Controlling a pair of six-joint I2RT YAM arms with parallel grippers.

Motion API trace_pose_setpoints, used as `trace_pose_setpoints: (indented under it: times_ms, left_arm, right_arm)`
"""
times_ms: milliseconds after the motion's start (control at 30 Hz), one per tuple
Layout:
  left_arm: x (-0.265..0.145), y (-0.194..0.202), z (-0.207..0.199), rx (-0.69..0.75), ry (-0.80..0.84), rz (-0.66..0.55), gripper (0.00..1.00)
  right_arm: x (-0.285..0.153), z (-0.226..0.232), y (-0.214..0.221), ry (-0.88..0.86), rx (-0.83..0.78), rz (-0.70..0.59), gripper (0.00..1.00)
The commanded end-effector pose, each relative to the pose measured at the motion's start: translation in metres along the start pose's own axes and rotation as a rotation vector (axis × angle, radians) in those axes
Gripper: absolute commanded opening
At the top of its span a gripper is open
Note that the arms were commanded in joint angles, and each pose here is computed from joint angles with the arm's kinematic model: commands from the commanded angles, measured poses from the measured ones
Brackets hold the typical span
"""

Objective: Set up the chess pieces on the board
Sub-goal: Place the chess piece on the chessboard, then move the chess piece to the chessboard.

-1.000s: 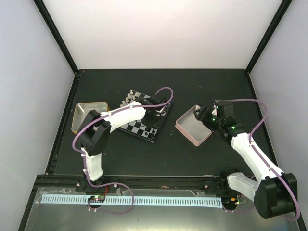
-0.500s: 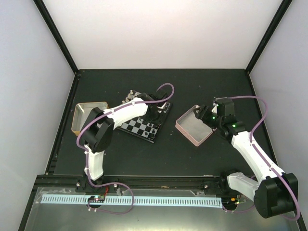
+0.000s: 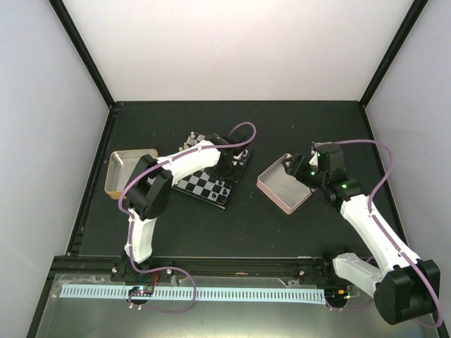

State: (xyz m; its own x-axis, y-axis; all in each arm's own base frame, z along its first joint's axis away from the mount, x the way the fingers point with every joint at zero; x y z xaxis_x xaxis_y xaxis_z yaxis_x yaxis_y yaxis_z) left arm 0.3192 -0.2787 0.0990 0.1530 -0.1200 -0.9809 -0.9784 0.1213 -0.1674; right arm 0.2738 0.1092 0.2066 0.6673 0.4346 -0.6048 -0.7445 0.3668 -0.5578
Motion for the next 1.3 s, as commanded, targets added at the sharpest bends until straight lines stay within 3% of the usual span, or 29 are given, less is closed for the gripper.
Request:
trace_pose_setpoints:
  times_ms: [0, 433, 667, 767, 933, 1100, 1267]
  left_arm:
    - [-0.009, -0.005, 0.002, -0.028, -0.017, -0.001, 0.24]
    - [-0.011, -0.006, 0.006, -0.029, -0.045, -0.019, 0.2]
    - [-0.025, -0.012, 0.0, -0.025, 0.003, -0.056, 0.34]
    - [-0.052, -0.018, -0.005, -0.035, 0.064, -0.125, 0.41]
    - [-0.101, -0.025, -0.002, -0.065, 0.173, -0.272, 0.44]
    - [-0.135, -0.023, 0.032, -0.133, 0.21, -0.449, 0.45]
    - [-0.159, -0.008, 0.074, -0.214, 0.204, -0.605, 0.46]
  right_arm:
    - [-0.008, 0.011, -0.009, -0.016, -0.033, -0.039, 0.68]
    - [-0.005, 0.012, -0.009, -0.018, -0.036, -0.035, 0.68]
    - [-0.002, 0.017, -0.009, -0.056, -0.137, -0.03, 0.68]
    - [0.006, 0.025, -0.009, -0.095, -0.221, -0.009, 0.67]
    - [0.038, 0.04, -0.011, -0.084, -0.316, 0.118, 0.62]
    - [0.083, 0.074, 0.002, -0.05, -0.415, 0.224, 0.6]
    - [0.128, 0.091, 0.011, 0.042, -0.443, 0.282, 0.5]
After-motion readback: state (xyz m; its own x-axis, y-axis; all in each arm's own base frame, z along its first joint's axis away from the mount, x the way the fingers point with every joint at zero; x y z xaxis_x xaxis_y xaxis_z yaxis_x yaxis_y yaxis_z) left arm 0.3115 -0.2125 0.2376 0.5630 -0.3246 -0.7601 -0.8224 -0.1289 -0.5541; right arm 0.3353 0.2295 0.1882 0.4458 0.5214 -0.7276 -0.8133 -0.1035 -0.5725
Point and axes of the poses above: each gripper's point midway between its finger pads, its own x axis out along the fingers, its own z axis along the line the jaws close on, y = z × x, the point moved 4 cm from there along -x, back along the fingers, and after that the axes turned 9 degrees about -x, right-handed, at the moved point
